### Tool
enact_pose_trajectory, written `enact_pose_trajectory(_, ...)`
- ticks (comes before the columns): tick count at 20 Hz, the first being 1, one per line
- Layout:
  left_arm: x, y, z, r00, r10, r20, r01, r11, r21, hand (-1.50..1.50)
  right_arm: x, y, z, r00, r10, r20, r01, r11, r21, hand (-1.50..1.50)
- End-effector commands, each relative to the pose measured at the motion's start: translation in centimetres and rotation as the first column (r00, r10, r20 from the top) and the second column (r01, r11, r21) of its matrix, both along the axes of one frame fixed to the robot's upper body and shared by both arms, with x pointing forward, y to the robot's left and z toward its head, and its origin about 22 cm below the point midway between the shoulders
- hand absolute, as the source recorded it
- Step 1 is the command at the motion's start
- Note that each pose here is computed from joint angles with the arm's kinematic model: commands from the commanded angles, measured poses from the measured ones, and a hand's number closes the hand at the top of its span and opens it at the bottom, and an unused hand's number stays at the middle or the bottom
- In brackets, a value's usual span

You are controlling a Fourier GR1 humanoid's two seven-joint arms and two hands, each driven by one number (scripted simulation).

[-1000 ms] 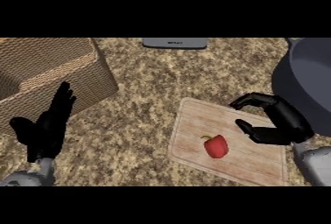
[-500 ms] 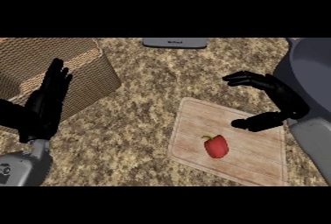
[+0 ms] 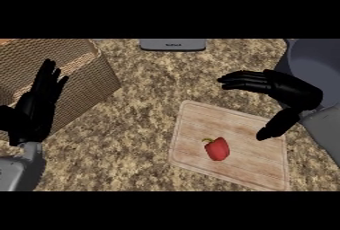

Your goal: Pick the bell pepper from the cutting board and place it in the pot

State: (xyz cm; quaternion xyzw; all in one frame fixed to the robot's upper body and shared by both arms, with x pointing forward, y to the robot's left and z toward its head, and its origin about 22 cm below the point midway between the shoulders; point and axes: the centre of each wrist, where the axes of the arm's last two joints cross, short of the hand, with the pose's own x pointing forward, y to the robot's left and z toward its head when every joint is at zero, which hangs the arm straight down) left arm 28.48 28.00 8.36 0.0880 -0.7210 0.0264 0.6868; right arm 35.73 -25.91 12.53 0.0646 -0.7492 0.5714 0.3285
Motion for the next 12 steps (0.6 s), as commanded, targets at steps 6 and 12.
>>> enact_pose_trajectory(6,-0.4,1.9,-0.4,1.0,0.012,-0.008,-0.012,1.0,0.009,0.0,-3.8,6.9,0.4,0.995,0.071,0.066,-0.03,0.873,-0.486,-1.5)
enact_pose_trajectory(12,0.2,0.5,-0.3,1.0,-0.002,-0.008,0.002,1.0,-0.003,0.0,-6.4,8.9,-0.8,0.999,0.045,0.029,-0.018,0.792,-0.611,-1.5)
